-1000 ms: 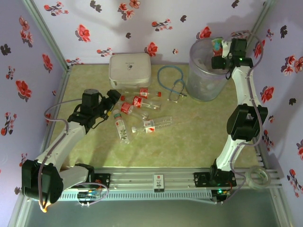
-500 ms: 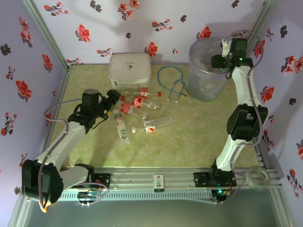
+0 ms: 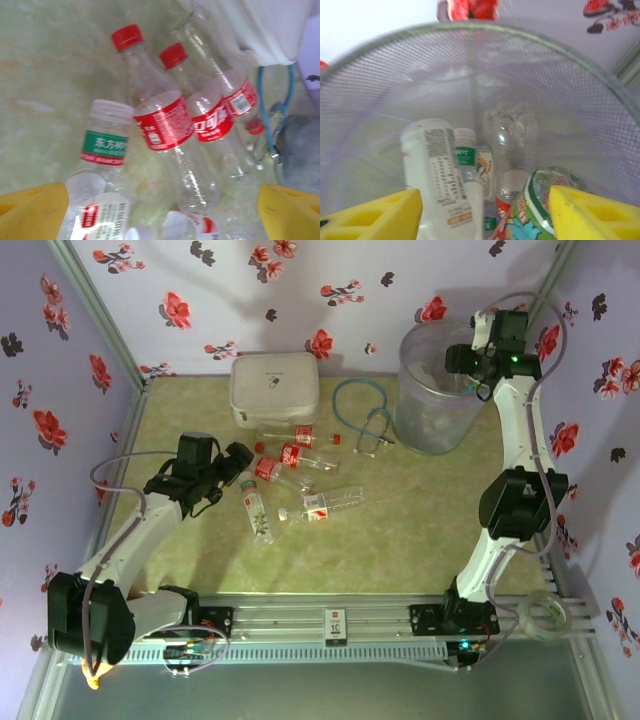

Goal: Put the plastic bottles in the bin

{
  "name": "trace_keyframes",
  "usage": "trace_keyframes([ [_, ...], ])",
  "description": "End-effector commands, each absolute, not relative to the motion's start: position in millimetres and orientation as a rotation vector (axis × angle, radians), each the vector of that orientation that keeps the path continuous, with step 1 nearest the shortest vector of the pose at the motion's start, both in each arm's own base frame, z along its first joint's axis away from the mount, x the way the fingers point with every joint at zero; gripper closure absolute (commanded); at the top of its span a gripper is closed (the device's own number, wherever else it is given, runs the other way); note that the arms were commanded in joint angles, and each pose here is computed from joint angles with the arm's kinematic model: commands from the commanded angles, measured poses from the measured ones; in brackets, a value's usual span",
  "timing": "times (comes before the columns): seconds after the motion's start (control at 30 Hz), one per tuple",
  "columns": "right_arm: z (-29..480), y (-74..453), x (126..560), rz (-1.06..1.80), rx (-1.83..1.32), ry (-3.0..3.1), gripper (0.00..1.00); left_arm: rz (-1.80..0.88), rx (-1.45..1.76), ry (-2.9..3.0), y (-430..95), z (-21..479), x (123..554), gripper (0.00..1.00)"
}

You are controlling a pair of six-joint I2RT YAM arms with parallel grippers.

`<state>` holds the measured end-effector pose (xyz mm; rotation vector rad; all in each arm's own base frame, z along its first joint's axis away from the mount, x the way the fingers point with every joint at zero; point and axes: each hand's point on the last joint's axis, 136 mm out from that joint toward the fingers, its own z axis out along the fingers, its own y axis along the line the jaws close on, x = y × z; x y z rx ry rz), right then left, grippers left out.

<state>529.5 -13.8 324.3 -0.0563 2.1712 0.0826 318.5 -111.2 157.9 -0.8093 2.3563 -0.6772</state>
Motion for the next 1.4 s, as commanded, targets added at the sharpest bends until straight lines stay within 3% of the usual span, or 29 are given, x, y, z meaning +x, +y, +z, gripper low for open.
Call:
trace_keyframes([
  [0.0, 395, 17, 495, 0.16, -0.066, 2.047, 0.3, -0.534, -0.78, 2.433, -100, 140, 312, 0.04],
  [0.1, 397, 36, 474, 0.184, -0.085, 2.057, 0.27, -0.504, -0.738, 2.481, -105, 132, 313, 0.05],
  [0.2, 384, 56, 452, 0.242, -0.083, 2.065, 0.17, -0.394, -0.633, 2.574, -111, 126, 312, 0.02],
  [0.67, 289, 109, 348, 0.543, -0.101, 2.232, 0.15, -0.248, -0.505, 2.76, -134, 92, 308, 0.08],
  [0.87, 255, 114, 328, 0.611, -0.048, 2.28, 0.15, -0.221, -0.474, 2.819, -148, 70, 302, 0.09],
  [1.27, 243, 121, 312, 0.653, -0.06, 2.316, 0.15, -0.186, -0.493, 2.858, -151, 45, 297, 0.3],
  [1.37, 241, 122, 312, 0.657, -0.064, 2.319, 0.15, -0.176, -0.488, 2.869, -150, 41, 296, 0.31],
])
